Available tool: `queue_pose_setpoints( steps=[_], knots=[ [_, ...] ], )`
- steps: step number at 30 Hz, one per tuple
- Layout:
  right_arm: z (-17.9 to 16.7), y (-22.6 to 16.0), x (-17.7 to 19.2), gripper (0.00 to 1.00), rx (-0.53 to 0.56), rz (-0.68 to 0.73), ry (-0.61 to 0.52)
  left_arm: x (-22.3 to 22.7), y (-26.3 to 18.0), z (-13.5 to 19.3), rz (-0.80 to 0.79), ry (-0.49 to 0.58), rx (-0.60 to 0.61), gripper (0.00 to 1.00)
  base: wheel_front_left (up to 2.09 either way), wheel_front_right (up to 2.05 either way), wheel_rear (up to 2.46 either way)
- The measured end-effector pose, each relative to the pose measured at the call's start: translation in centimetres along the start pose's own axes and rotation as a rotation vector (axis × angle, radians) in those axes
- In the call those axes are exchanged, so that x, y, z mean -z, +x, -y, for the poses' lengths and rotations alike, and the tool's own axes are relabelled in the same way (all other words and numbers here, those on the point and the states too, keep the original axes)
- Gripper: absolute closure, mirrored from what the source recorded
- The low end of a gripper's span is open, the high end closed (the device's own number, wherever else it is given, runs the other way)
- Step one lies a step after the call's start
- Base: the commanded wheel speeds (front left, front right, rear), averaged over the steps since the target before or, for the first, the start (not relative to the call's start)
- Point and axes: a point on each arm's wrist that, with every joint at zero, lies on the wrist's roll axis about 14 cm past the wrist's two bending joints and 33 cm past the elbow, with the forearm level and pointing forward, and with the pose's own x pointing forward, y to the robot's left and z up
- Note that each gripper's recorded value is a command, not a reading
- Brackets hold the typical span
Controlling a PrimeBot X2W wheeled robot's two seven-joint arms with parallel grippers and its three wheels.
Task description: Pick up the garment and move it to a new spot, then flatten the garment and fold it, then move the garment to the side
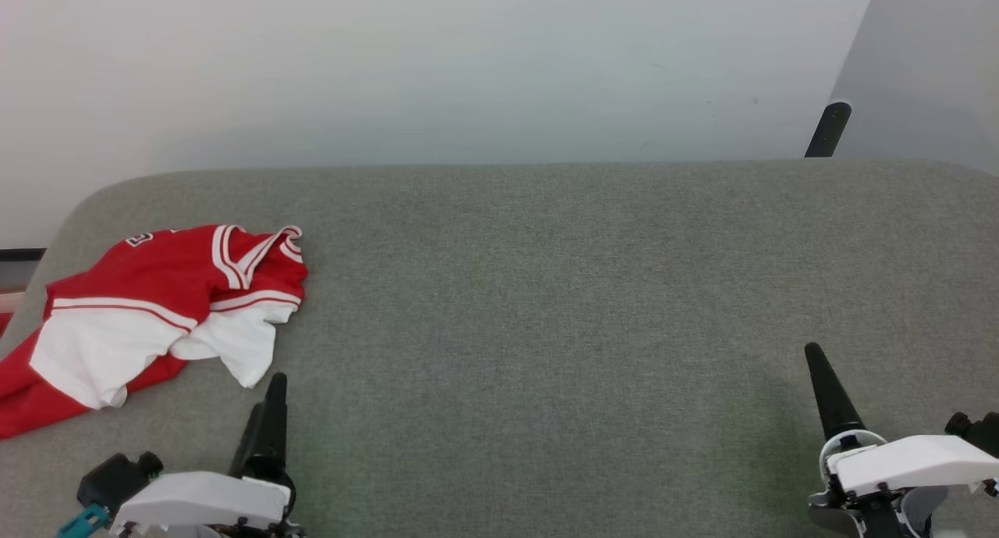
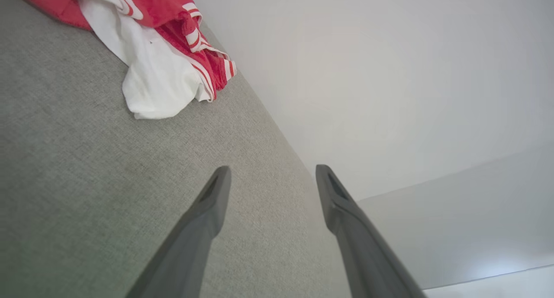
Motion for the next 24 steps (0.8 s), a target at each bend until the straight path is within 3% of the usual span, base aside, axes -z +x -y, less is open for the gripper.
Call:
queue_pose_setpoints(
  steps=[13, 24],
  knots=[
    [-0.8, 0.5, 0.2, 0.00, -0.033, -0.007, -0.301, -0.4, 0.1, 0.7, 0.018, 0.291, 0.025, 0.00, 0.00, 0.00, 0.00],
    [-1.5, 0.8, 0.2, 0.00, -0.061, 0.000, -0.492, -1.0, 0.1, 1.2, 0.050, 0.446, 0.044, 0.00, 0.00, 0.00, 0.00]
  ],
)
